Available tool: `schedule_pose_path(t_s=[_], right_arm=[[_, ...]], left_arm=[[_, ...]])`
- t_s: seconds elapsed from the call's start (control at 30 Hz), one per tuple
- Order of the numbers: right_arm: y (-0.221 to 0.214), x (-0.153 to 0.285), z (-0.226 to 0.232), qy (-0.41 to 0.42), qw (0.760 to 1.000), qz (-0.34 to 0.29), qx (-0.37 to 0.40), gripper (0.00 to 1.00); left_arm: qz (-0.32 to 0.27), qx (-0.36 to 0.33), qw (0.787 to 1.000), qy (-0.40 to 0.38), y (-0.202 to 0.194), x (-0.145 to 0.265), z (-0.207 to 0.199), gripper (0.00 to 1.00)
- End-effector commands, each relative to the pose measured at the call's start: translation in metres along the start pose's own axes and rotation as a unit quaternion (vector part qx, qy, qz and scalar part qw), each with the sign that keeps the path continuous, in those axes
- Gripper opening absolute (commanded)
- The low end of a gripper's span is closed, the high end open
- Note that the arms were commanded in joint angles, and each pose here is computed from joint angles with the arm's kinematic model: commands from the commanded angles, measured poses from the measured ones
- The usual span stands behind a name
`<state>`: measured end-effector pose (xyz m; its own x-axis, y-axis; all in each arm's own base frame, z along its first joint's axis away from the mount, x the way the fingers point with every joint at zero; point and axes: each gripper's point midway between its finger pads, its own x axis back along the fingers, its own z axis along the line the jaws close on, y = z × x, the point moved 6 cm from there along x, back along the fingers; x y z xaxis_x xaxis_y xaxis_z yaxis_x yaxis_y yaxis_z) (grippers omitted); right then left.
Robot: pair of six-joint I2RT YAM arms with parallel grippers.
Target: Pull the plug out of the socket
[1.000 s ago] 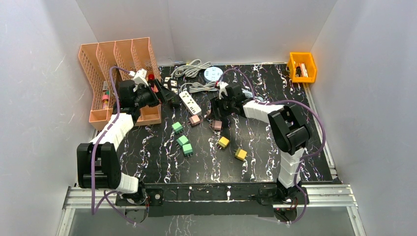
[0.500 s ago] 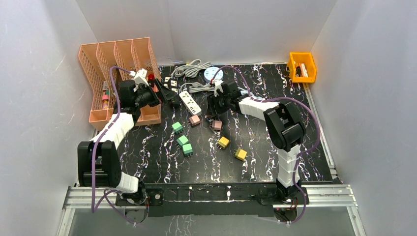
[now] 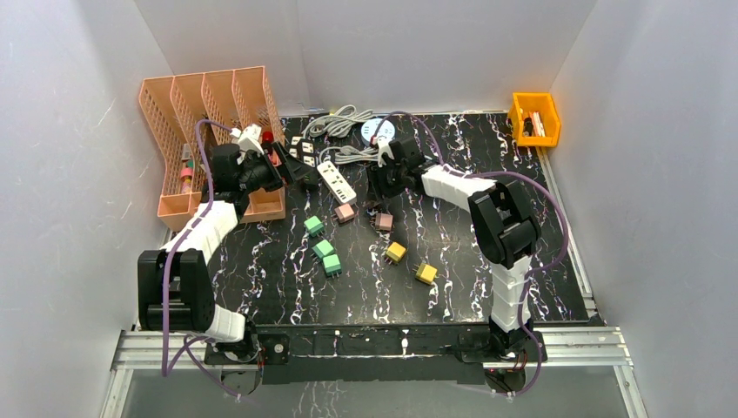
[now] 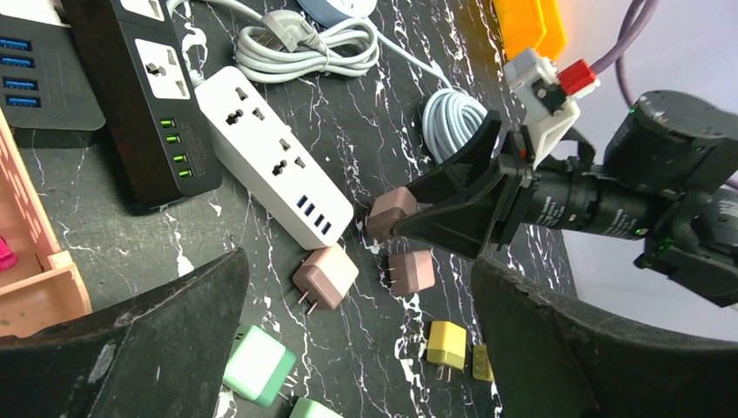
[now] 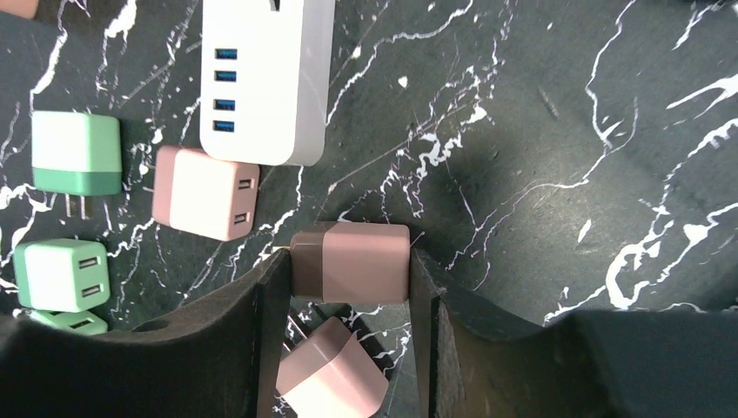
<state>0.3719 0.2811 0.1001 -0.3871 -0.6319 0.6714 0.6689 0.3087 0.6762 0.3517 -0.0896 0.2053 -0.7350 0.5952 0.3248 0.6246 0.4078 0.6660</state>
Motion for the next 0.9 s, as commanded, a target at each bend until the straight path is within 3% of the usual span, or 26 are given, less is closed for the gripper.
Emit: schedule_pose_path(t_s=[0.0, 0.23, 0.53, 0.73, 0.8, 0.87], right_arm=[[0.038, 0.016, 0.010, -0.004, 1.000, -0.004, 0.024, 0.36], [0.053, 0.034, 0.028, -0.013, 0.996, 0.074, -0.051, 0.34], [0.023, 0.028, 0.044, -0.009, 0.981, 0.172, -0.093, 0.34], [0.009, 0.008, 0.052, -0.001, 0.974, 0.203, -0.105, 0.34], [0.005, 0.003, 0.051, -0.003, 0.972, 0.209, -0.107, 0.37], [0.002, -0.002, 0.051, -0.002, 0.971, 0.213, -0.108, 0.47]], left_arm=[[-0.005, -0.017, 1.000, -0.012, 0.003, 0.009, -0.009, 0.98], [-0.004, -0.022, 1.000, -0.011, 0.004, 0.011, -0.011, 0.98], [0.009, -0.019, 1.000, -0.010, -0.001, 0.012, -0.009, 0.98], [0.013, -0.017, 1.000, -0.009, -0.003, 0.013, -0.009, 0.98], [0.013, -0.018, 1.000, -0.008, -0.004, 0.014, -0.008, 0.98], [0.016, -0.017, 1.000, -0.005, -0.006, 0.014, -0.006, 0.98]])
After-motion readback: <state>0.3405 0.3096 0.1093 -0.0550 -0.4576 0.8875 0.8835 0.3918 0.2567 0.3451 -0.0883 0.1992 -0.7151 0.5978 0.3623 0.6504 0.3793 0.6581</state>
